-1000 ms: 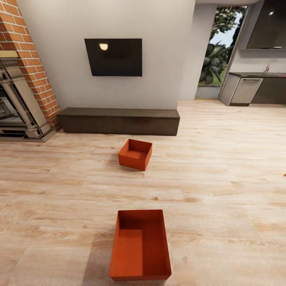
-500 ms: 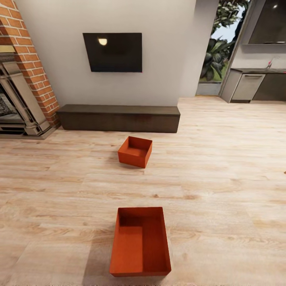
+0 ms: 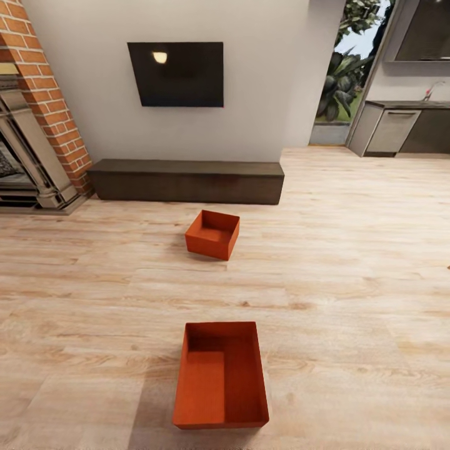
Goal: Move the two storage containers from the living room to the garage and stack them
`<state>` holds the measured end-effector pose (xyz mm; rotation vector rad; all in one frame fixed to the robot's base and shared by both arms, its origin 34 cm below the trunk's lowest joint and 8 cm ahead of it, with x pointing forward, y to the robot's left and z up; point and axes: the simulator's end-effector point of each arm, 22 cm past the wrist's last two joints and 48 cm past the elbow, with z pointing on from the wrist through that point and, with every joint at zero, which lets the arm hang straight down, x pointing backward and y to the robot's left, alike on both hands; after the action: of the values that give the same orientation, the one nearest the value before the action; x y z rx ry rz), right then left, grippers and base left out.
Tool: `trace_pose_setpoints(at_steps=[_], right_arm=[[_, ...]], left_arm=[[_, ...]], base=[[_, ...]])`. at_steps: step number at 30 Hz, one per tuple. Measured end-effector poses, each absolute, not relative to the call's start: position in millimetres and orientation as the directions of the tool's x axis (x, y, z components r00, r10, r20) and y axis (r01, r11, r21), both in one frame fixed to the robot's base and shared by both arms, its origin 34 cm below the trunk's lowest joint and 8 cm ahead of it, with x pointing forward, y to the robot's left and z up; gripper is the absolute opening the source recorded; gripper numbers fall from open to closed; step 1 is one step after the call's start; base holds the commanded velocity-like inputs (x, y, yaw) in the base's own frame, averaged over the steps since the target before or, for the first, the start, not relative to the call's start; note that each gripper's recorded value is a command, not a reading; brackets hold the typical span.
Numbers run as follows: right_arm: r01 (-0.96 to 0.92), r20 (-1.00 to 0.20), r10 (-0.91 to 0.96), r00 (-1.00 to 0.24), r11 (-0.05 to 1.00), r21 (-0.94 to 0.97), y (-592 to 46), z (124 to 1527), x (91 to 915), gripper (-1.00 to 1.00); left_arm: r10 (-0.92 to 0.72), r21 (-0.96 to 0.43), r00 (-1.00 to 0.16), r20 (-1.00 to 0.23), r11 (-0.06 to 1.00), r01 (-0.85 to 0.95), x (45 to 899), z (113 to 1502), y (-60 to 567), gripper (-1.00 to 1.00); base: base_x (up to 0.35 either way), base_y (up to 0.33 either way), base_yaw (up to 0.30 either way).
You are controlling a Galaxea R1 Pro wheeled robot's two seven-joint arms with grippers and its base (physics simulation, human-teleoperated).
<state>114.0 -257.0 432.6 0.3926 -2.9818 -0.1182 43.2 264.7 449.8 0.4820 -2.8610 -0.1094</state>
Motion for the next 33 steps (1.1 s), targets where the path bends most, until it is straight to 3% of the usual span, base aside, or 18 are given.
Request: trace_pose_setpoints(at_steps=[22,33], right_arm=[[-0.252,0.133,-0.262,-0.956,0.964,0.089,-258.6,432.5,108.9,1.0],[-0.251,0.132,-0.261,-0.956,0.964,0.088,-260.3,432.5,109.2,1.0]], left_arm=[[-0.34,0.121,-0.91,0.238,0.94,-0.32,35.3,451.9,264.1,1.0],[-0.34,0.12,-0.91,0.239,0.94,-0.32,35.3,451.9,263.7,1.0]], base=[[0.0,0.002,0.0],[0.0,0.138,0.0]])
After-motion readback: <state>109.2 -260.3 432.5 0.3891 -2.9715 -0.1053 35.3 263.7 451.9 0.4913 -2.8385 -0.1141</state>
